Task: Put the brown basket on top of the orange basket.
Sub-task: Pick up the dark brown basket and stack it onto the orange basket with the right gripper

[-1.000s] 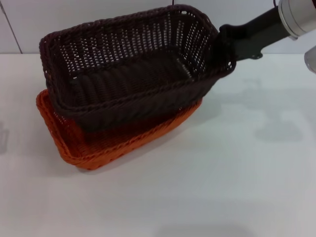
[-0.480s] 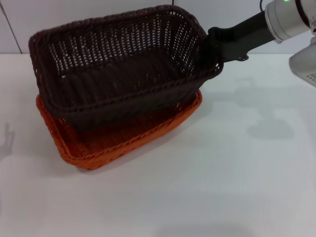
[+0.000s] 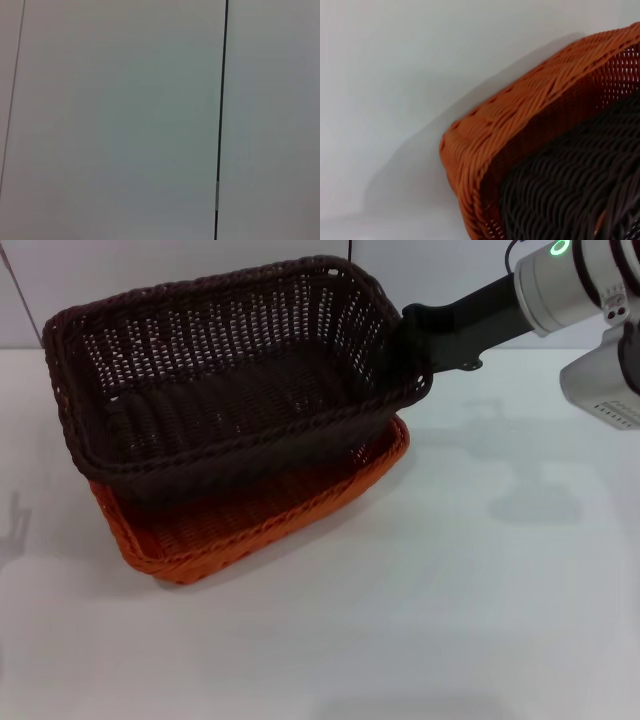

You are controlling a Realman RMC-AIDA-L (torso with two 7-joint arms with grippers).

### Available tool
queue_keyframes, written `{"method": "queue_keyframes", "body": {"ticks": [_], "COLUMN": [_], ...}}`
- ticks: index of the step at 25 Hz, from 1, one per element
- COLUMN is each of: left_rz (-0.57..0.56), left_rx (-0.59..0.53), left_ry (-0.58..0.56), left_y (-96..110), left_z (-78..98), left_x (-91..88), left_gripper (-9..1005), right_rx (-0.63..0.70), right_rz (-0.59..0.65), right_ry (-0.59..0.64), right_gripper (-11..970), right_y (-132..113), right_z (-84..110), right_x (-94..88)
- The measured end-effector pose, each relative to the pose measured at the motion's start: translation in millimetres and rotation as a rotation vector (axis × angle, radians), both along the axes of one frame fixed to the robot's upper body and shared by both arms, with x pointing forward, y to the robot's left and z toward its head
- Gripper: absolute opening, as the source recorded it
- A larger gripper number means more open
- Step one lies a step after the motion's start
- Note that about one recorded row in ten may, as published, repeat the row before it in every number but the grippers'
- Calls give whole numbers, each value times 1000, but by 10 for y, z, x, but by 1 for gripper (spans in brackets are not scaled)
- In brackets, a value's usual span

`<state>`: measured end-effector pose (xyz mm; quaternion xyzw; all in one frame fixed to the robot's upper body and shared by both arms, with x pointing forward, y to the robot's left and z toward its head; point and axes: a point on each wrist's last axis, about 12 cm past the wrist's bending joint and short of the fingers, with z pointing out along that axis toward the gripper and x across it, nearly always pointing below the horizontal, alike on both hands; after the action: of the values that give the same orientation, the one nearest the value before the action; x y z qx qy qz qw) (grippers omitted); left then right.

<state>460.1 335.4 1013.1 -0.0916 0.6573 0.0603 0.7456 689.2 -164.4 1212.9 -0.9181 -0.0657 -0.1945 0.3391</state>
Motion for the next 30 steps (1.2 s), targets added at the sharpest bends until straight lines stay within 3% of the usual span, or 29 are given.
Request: {"method": "queue_keyframes", "body": {"ticks": [8,16,30], "left_rz": [13,37,65], "left_rx": [14,27,27], "left_ry": [2,19,14], "left_y": [57,130,187], "left_z": [3,-23,-13], "left_x": [1,-41,-46], "left_gripper": [781,781,781], "right_rx": [47,104,143], "right_rz": [-52,-87,-142], "right_ry": [0,4,-25], "right_gripper": [160,183,454], "right_y": [110,71,-224], "right_z": [-158,-266,-276], "right_x": [-19,-149,-316]}}
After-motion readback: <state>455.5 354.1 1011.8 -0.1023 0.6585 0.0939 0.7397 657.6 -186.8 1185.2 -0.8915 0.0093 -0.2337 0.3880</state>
